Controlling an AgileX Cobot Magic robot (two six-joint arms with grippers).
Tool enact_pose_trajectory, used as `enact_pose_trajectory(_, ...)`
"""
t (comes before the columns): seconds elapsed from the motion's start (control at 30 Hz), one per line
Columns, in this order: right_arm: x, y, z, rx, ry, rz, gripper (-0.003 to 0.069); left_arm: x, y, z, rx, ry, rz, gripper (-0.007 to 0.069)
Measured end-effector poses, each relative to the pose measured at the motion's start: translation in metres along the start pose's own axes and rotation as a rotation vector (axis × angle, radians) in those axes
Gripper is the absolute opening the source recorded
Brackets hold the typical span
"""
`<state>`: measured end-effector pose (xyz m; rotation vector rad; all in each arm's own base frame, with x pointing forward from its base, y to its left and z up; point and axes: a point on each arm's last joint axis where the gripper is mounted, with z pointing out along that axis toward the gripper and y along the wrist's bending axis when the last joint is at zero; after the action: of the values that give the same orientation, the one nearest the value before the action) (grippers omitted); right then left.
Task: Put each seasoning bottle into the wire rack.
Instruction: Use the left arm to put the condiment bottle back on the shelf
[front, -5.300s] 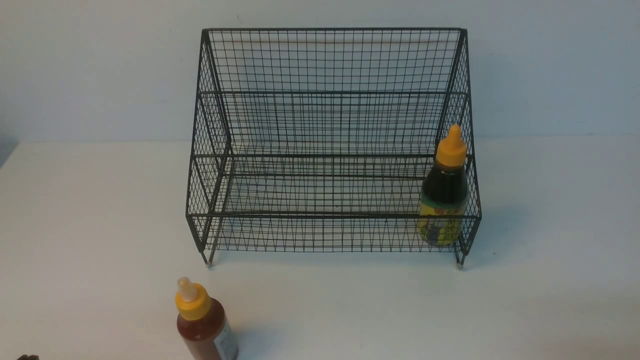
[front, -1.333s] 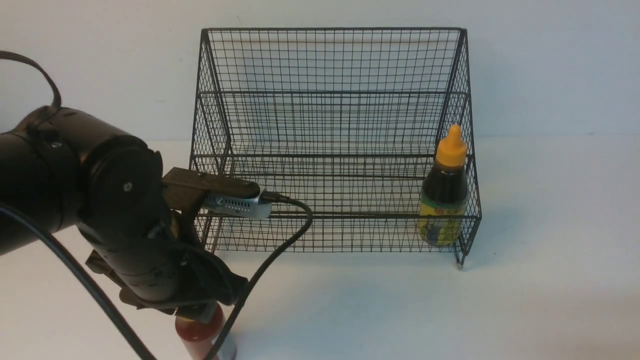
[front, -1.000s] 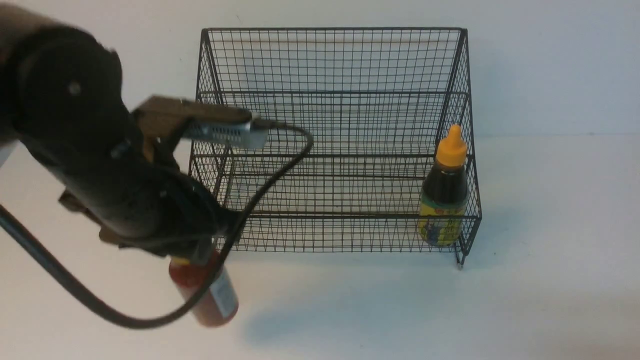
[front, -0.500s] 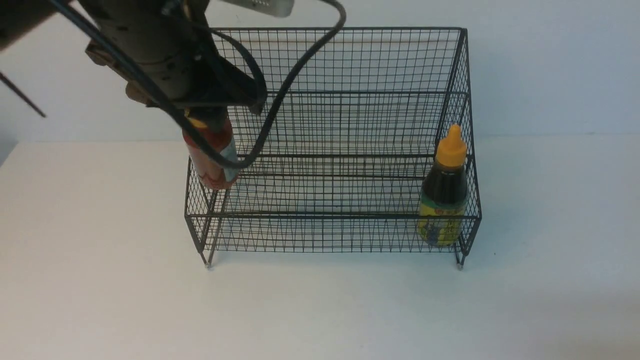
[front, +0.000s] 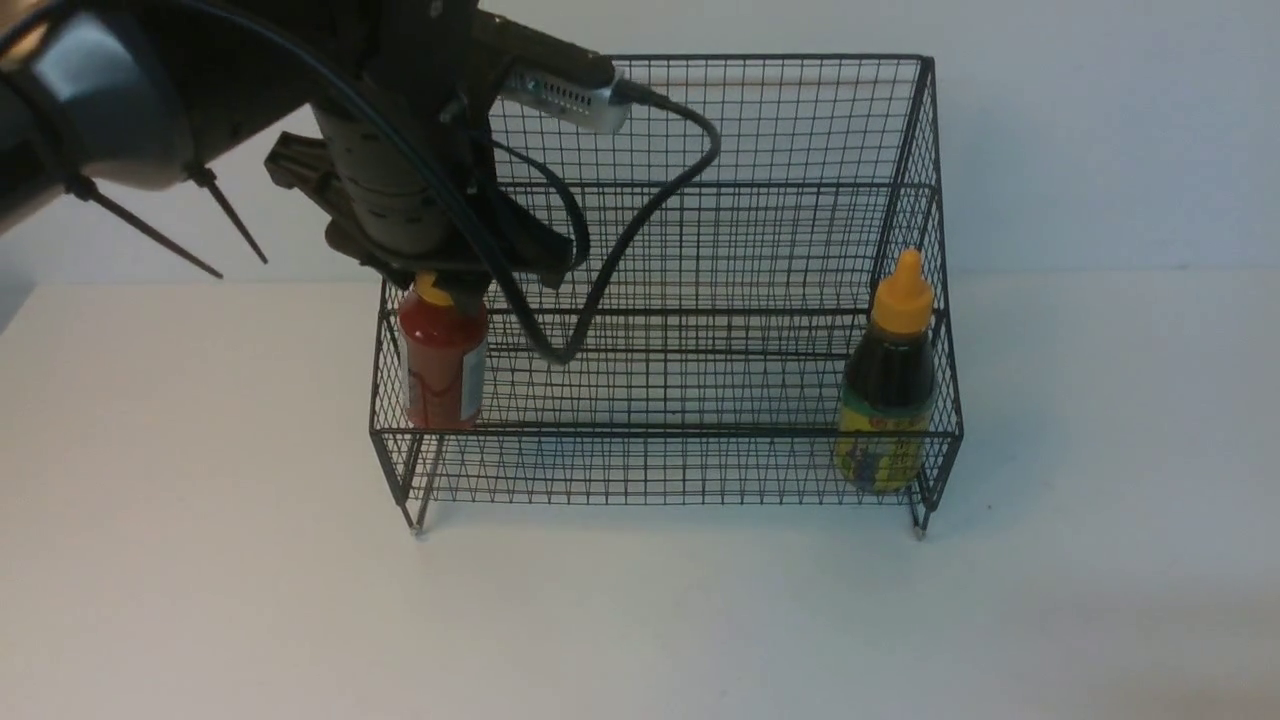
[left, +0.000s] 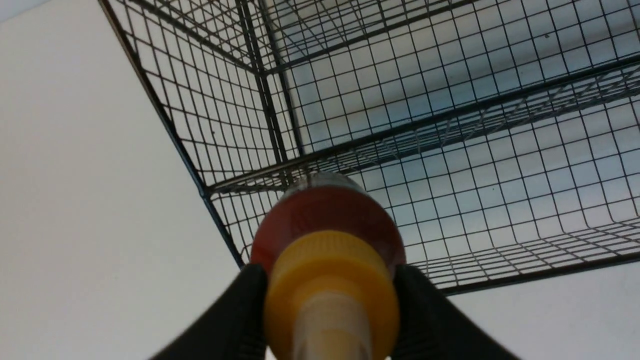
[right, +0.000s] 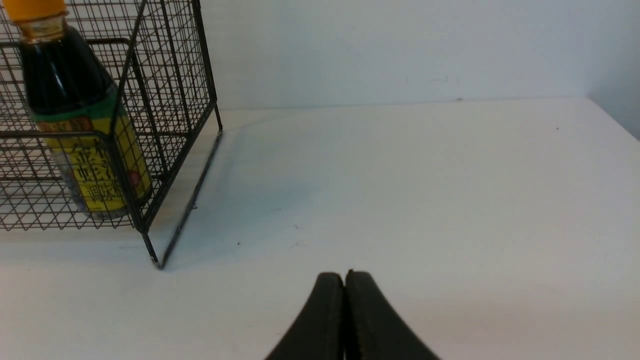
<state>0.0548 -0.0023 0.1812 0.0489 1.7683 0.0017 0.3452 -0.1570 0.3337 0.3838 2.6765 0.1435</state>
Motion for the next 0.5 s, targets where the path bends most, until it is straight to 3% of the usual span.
enact_pose_trajectory(0.27,0.000,0.000,0.000,0.000,0.000,0.001,-0.0015,-0.004,0.028,0.021,0.075,0.047,-0.151,0.0281)
enact_pose_trajectory(0.5,0.000,0.000,0.000,0.000,0.000,0.001,-0.0015,-0.005,0.026,0.031,0.088,0.058,-0.165,0.0281)
